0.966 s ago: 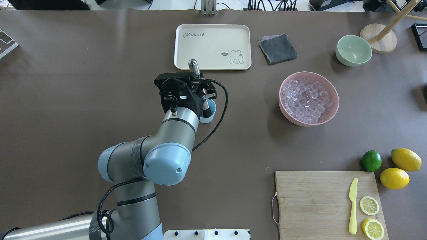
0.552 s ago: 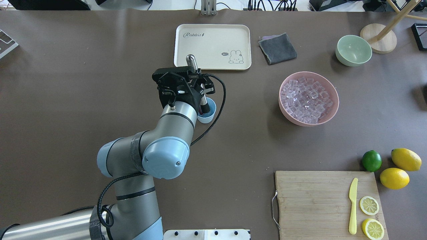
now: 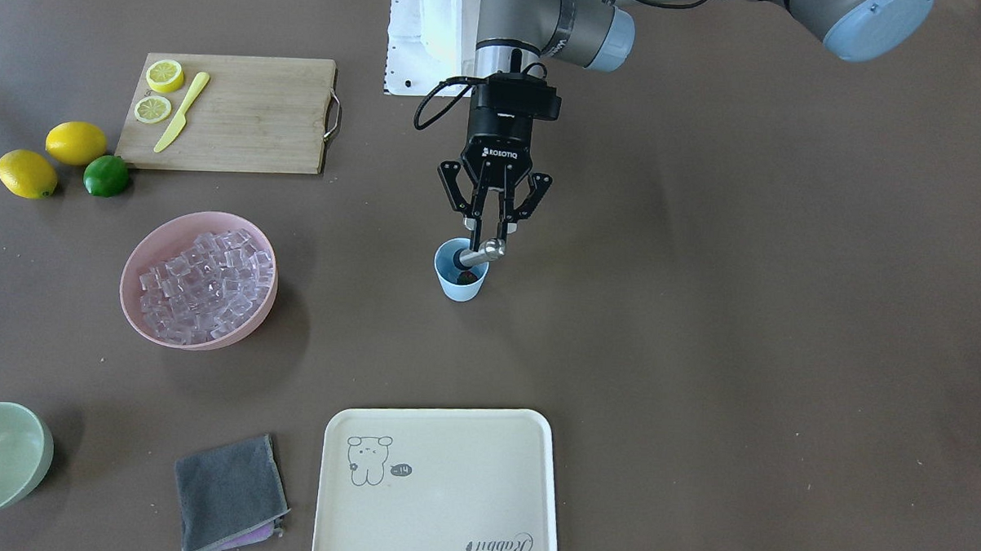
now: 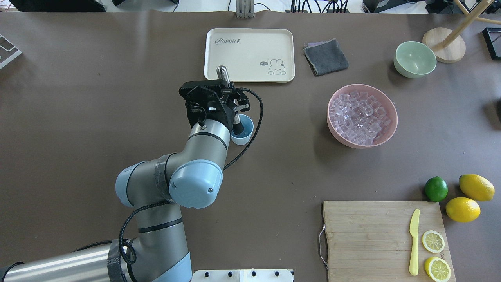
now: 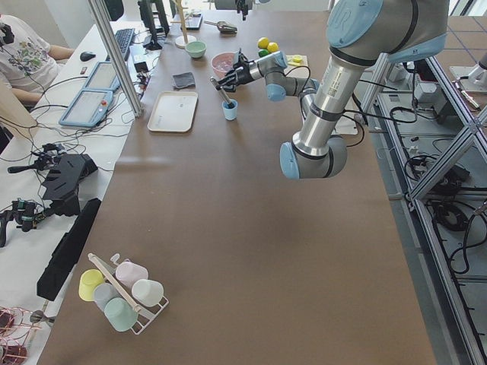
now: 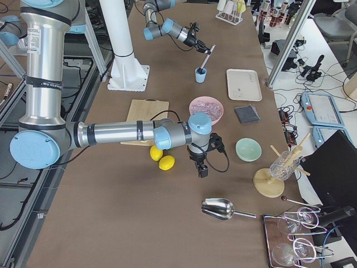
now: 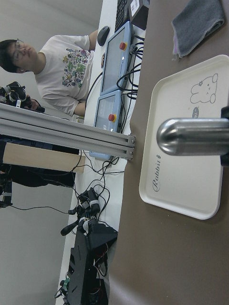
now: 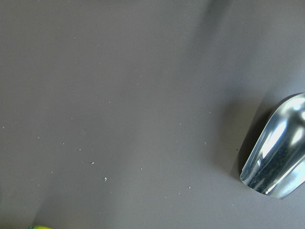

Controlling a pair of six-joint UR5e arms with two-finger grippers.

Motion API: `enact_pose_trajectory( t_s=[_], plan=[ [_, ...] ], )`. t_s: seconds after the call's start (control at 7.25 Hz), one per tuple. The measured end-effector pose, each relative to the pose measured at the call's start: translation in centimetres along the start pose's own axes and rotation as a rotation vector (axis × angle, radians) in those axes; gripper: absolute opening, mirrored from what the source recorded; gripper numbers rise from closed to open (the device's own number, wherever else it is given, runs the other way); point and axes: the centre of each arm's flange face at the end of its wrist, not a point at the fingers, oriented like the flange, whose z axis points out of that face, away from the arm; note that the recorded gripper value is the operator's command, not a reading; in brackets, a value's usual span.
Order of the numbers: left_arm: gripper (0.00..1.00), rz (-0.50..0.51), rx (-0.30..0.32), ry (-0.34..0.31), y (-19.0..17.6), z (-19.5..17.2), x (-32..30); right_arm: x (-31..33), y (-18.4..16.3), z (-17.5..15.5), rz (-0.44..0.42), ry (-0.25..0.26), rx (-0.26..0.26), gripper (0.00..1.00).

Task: Mash ice and strawberries in cup
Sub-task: 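Press the muddler down into the cup onto the strawberry and ice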

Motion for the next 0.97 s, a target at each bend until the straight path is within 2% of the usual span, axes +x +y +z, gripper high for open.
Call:
enact_pose_trajectory(
  t_s=[0.55, 0.97],
  plan=[
    [0.0, 0.0, 0.022, 0.05, -4.1, -1.7, 1.9, 0.1, 0.1, 0.1, 0.002, -0.003, -0.002, 0.99],
    [0.0, 0.016, 0.02, 0.025, -2.4, 0.3, 1.2, 0.1, 0.1, 0.1, 0.002, -0.003, -0.002, 0.99]
  ],
)
